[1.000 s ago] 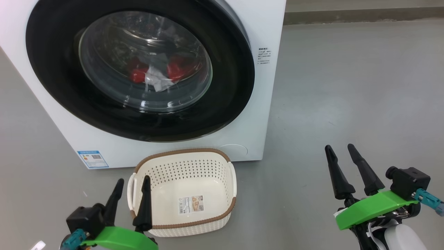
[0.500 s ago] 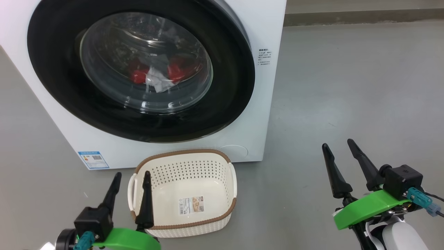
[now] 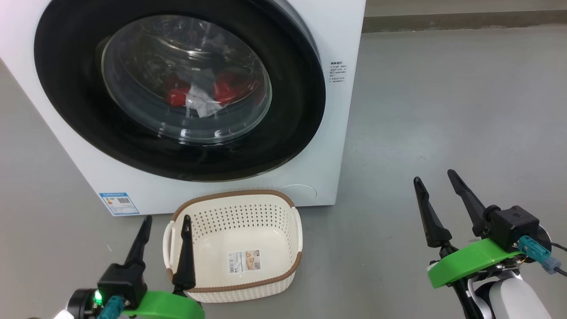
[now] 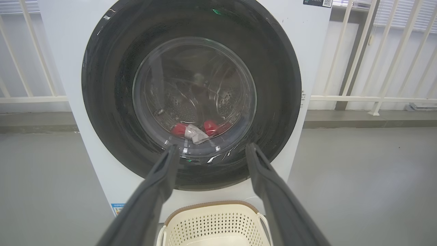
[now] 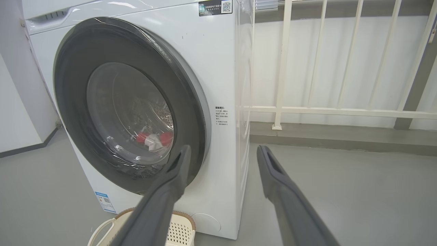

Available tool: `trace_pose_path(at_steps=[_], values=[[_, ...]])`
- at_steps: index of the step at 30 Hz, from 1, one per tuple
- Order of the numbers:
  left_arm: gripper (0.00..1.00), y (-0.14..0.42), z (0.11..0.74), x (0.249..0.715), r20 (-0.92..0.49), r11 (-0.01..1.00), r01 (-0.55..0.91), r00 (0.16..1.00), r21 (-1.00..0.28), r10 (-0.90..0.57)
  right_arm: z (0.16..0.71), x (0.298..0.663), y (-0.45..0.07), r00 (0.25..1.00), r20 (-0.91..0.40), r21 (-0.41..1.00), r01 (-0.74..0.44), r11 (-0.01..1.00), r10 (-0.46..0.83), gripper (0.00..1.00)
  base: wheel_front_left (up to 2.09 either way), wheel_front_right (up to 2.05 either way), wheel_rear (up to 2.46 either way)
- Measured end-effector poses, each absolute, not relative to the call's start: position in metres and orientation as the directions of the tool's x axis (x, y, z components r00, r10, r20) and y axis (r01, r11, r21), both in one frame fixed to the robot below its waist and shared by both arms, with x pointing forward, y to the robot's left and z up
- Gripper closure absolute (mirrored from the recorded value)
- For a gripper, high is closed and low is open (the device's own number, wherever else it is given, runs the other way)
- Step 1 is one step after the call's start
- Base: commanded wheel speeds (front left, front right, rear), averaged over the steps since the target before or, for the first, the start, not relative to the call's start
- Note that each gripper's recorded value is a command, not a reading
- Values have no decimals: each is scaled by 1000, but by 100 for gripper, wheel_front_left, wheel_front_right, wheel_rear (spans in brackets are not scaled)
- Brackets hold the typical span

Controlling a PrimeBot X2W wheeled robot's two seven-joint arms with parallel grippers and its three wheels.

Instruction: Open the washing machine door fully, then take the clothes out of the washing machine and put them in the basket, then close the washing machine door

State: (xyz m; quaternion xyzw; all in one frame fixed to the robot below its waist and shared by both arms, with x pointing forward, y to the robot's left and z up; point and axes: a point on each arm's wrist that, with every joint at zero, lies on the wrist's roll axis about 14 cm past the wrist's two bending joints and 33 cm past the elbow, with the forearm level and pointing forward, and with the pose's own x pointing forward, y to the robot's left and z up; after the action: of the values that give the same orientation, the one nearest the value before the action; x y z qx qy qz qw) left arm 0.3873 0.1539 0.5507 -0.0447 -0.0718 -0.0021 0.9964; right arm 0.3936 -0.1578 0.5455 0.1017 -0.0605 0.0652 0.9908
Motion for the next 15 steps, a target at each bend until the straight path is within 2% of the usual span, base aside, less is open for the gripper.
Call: trace_pose_path(at_steps=[15], values=[[0,157,550,388,126,994,2,992,-113,13,543,396,-158,985,126,196,-139,971,115,0,0,0,0]])
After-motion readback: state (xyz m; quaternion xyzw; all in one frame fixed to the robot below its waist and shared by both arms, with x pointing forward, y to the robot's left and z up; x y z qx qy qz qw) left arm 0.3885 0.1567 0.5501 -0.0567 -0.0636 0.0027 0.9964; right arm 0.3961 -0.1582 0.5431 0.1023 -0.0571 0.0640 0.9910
